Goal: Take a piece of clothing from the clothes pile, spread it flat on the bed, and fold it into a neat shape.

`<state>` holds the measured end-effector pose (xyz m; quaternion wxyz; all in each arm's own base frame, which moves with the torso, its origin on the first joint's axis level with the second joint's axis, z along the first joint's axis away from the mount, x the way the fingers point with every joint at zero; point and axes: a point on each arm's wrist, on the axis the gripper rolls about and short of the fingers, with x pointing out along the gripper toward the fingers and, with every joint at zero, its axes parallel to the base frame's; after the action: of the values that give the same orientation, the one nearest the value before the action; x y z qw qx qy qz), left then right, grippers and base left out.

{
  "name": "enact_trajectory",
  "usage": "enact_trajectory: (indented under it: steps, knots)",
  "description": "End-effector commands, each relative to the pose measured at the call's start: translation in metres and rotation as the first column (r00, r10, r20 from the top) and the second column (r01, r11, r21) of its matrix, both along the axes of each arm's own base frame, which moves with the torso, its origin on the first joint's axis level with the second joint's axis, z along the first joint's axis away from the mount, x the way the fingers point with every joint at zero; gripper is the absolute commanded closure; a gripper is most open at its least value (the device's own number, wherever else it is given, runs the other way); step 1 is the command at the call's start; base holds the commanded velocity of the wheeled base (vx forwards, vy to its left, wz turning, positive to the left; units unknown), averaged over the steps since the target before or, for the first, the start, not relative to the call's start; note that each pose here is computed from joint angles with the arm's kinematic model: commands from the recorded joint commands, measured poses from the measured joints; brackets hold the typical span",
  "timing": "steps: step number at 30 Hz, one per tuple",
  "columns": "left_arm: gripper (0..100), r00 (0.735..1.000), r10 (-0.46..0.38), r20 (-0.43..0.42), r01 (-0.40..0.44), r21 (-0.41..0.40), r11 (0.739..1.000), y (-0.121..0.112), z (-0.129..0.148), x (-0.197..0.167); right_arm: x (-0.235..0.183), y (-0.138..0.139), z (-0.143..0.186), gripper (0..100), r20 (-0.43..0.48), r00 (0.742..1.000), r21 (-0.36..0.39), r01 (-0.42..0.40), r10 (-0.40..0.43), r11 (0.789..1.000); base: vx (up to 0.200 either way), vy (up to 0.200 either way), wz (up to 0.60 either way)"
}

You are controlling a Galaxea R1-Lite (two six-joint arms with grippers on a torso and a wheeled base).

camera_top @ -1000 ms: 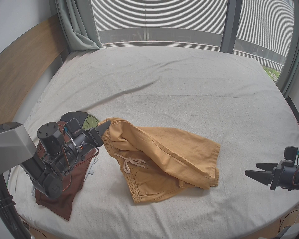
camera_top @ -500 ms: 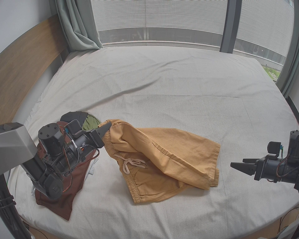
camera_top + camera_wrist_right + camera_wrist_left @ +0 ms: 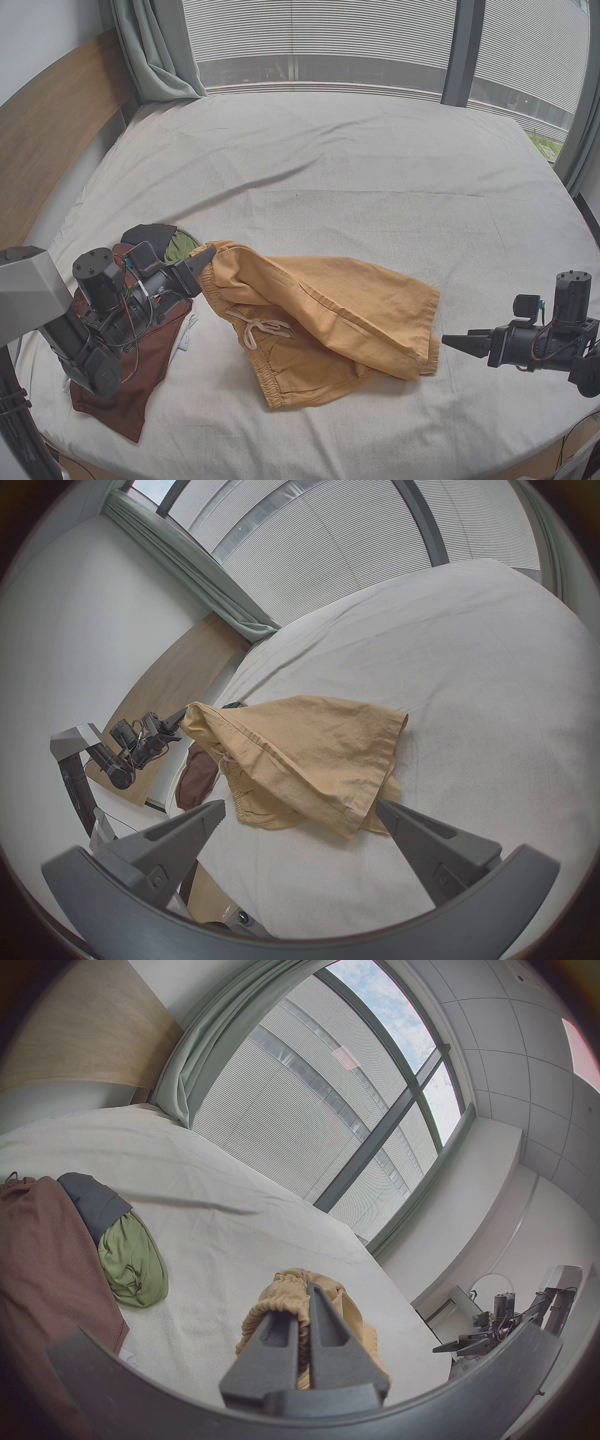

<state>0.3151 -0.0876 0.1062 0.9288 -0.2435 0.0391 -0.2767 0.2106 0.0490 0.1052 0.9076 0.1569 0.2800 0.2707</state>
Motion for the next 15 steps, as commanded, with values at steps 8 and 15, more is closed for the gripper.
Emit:
enact_trajectory:
  steps: [8,15]
  knots:
    - [100,1.000,-0.002,-0.003,0.002,0.002,1.000,-0.002,-0.002,0.001,0.014,0.005,-0.033,0,-0.101,0.995,0.017,0.010,-0.008,1.000,0.000,0.000,0.00]
    - [100,1.000,-0.003,-0.003,0.003,0.002,1.000,-0.003,-0.002,0.001,0.022,0.007,-0.048,0,-0.128,0.992,0.014,0.011,-0.009,1.000,0.000,0.000,0.00]
